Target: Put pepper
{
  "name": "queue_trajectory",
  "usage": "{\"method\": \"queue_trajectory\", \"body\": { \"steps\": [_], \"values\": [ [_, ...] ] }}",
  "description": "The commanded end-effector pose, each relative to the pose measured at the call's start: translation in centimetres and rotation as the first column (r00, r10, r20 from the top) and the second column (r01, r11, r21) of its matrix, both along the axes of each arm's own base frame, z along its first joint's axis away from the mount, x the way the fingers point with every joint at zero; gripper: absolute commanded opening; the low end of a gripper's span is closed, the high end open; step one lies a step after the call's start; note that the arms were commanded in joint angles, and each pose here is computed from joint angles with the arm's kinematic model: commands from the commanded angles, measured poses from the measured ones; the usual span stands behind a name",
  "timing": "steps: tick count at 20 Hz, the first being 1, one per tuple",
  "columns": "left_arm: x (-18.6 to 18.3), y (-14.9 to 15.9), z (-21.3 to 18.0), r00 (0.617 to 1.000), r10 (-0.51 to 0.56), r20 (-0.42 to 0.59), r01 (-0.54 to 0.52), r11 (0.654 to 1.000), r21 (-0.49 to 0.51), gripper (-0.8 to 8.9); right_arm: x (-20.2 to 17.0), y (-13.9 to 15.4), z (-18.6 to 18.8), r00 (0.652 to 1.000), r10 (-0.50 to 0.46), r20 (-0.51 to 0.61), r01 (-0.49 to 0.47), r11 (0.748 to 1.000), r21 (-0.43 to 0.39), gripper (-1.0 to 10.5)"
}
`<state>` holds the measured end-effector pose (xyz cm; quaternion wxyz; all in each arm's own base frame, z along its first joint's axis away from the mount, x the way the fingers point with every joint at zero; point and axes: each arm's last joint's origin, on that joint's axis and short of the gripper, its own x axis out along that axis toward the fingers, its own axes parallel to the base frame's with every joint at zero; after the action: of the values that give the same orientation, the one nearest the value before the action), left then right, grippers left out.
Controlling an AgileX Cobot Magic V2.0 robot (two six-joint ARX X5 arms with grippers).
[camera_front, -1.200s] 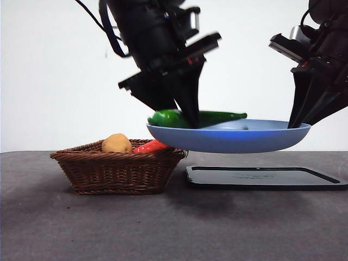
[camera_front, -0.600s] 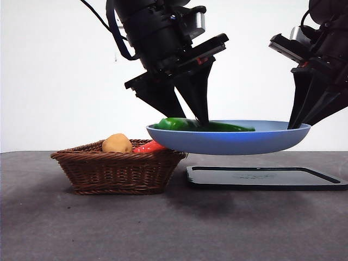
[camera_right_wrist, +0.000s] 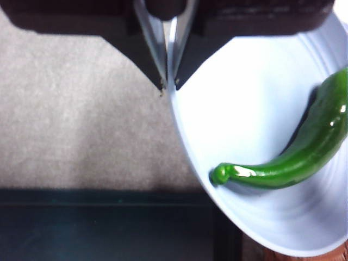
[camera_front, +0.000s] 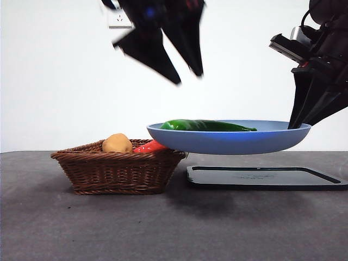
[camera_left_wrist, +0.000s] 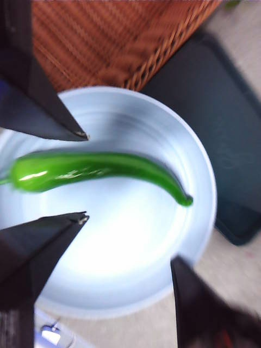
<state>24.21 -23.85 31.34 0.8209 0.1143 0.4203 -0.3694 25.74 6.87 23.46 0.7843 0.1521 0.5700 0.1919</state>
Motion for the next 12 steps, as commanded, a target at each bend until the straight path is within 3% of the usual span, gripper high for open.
{"method": "queue_trajectory", "body": {
  "steps": [1, 8, 12],
  "values": [
    [-1.1, 0.7, 2.3, 0.999, -0.017, 0.051, 0.018, 0.999, -0.038, 2.36, 0.8, -1.0, 0.4, 0.999, -0.047, 0.028, 0.046, 0.999, 0.013, 0.0],
    [-5.4, 4.9, 8.5, 0.979, 0.003, 0.205, 0.036, 0.982, -0.184, 2.36, 3.0, -5.8, 0.6, 0.959, -0.261, 0.115, 0.256, 0.965, 0.053, 0.0],
    [-7.2, 6.7, 10.3, 0.966, 0.016, 0.259, 0.048, 0.970, -0.237, 2.36, 6.3, -6.9, -0.6, 0.950, -0.299, 0.087, 0.296, 0.954, 0.048, 0.0]
  ]
}}
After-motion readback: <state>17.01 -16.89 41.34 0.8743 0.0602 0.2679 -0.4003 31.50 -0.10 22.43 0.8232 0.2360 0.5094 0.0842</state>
